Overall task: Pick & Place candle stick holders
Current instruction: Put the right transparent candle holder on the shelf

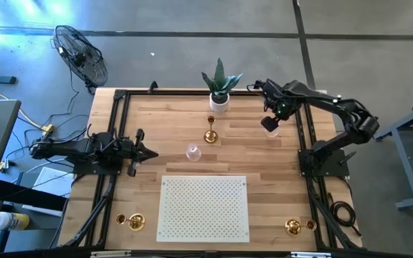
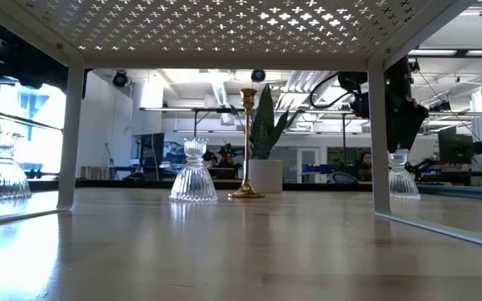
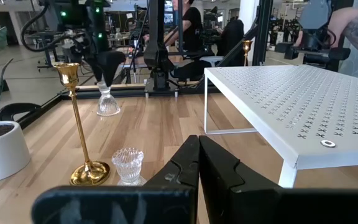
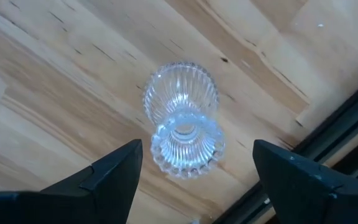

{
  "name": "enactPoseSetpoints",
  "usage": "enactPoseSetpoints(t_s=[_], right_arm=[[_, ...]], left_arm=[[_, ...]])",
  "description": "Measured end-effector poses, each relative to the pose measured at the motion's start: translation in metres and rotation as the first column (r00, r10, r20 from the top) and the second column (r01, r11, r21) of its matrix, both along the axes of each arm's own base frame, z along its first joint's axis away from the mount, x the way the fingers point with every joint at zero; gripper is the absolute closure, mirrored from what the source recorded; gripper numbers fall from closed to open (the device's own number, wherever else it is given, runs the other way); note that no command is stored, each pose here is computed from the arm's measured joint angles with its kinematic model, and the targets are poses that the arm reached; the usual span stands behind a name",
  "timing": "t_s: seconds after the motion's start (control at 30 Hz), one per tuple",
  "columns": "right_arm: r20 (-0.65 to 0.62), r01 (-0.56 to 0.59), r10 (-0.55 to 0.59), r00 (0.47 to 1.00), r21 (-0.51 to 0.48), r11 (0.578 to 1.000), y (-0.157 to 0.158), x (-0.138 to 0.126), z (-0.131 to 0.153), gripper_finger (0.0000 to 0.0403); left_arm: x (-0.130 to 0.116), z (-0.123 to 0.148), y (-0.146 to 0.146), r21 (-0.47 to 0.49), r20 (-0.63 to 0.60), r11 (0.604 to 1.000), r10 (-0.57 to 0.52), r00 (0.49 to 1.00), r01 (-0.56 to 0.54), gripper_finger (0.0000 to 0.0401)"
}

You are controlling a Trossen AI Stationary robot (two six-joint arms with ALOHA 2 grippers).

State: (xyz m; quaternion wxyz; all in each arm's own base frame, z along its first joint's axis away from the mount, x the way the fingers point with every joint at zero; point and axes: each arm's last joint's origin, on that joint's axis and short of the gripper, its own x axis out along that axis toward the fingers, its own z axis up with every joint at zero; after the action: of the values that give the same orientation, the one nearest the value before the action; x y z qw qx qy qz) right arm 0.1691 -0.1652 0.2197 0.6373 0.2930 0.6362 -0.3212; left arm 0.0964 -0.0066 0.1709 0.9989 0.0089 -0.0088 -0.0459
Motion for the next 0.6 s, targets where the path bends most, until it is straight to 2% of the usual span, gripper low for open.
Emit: enactPoseSetpoints(t_s=[0.13, 0.4, 0.6], right_arm=[[0.004, -0.011, 0.011, 1.000, 0.006, 1.000, 0.002, 0.000, -0.005, 0.0105], [0.061, -0.049, 0.052, 0.997, -0.048, 0.998, 0.004, 0.011, -0.011, 0.0105], [0.040, -0.065, 0.066, 0.997, -0.045, 0.997, 0.009, 0.013, -0.011, 0.0105]], left_arm=[[0.000, 0.000, 0.000, 0.000, 0.000, 1.000, 0.000, 1.000, 0.000, 0.0400], [0.000, 0.000, 0.000, 0.000, -0.001, 1.000, 0.000, 1.000, 0.000, 0.0400], [0.000, 0.000, 0.000, 0.000, 0.000, 1.000, 0.000, 1.000, 0.000, 0.0400]])
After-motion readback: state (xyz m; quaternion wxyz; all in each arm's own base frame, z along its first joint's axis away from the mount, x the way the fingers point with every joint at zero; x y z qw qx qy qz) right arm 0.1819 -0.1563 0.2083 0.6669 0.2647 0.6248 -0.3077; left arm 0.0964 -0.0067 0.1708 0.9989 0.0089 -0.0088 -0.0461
